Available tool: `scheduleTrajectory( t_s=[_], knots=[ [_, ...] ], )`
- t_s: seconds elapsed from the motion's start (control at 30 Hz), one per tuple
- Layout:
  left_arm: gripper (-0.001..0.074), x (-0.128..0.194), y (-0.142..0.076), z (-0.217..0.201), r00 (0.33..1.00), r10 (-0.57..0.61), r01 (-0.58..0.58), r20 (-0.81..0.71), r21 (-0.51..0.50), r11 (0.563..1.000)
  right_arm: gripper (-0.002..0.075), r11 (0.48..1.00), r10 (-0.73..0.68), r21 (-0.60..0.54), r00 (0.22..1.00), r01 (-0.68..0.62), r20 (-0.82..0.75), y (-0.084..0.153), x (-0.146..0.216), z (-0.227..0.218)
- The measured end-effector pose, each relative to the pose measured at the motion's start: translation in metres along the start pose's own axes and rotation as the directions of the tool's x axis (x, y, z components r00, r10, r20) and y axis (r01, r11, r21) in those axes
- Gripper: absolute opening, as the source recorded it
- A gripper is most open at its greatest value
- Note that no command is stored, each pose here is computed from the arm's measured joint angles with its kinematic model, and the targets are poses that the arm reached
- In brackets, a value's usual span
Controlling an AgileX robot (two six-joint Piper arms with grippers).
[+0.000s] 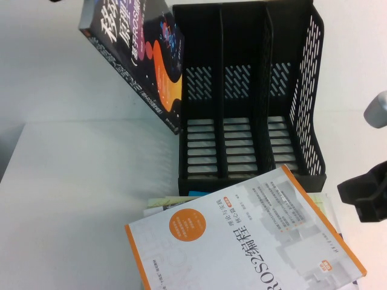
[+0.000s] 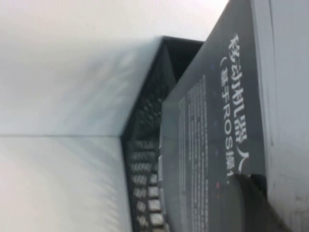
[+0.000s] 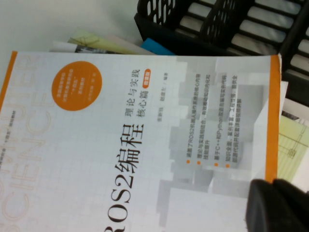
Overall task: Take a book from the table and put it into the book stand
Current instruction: Place the book on the book shelf
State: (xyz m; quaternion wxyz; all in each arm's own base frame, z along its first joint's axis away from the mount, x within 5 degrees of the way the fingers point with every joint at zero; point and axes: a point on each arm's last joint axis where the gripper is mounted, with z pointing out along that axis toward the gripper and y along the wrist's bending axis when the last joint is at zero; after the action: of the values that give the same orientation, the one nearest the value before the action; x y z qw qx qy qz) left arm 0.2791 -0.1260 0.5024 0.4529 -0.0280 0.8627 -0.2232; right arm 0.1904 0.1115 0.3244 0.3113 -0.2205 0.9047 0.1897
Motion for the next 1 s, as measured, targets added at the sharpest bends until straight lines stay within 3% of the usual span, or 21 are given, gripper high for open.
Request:
scheduleTrajectory(
  t_s=[0.1, 0.3, 0.73, 0.83, 1.0],
  knots=[
    [0.0111, -0.004, -0.011, 0.02, 1.0, 0.03, -0.03, 0.007, -0.046, 0.998, -0.0003, 1.0, -0.005, 0.006, 1.0, 0.005, -0.004, -0.001, 0.0, 0.0],
    [0.0111, -0.009, -0.027, 0.054, 1.0, 0.011, -0.011, -0.004, -0.018, 1.0, -0.0003, 1.0, -0.013, 0.011, 1.0, 0.014, -0.022, -0.001, 0.002, 0.0],
    [0.0111, -0.004, -0.022, 0.085, 0.999, 0.036, -0.038, -0.026, -0.081, 0.996, -0.0003, 1.0, -0.011, 0.016, 0.999, 0.012, -0.044, -0.001, 0.004, 0.0],
    [0.0111, 0.0, -0.026, 0.092, 0.998, 0.033, -0.035, -0.053, -0.046, 0.998, -0.0003, 1.0, -0.01, 0.02, 0.999, 0.011, -0.045, -0.002, 0.004, 0.0],
    [0.0111, 0.017, -0.053, 0.099, 0.993, 0.079, -0.075, -0.092, 0.046, 0.996, -0.0003, 0.999, -0.015, 0.03, 0.999, 0.016, -0.032, -0.003, 0.003, 0.0]
  ],
)
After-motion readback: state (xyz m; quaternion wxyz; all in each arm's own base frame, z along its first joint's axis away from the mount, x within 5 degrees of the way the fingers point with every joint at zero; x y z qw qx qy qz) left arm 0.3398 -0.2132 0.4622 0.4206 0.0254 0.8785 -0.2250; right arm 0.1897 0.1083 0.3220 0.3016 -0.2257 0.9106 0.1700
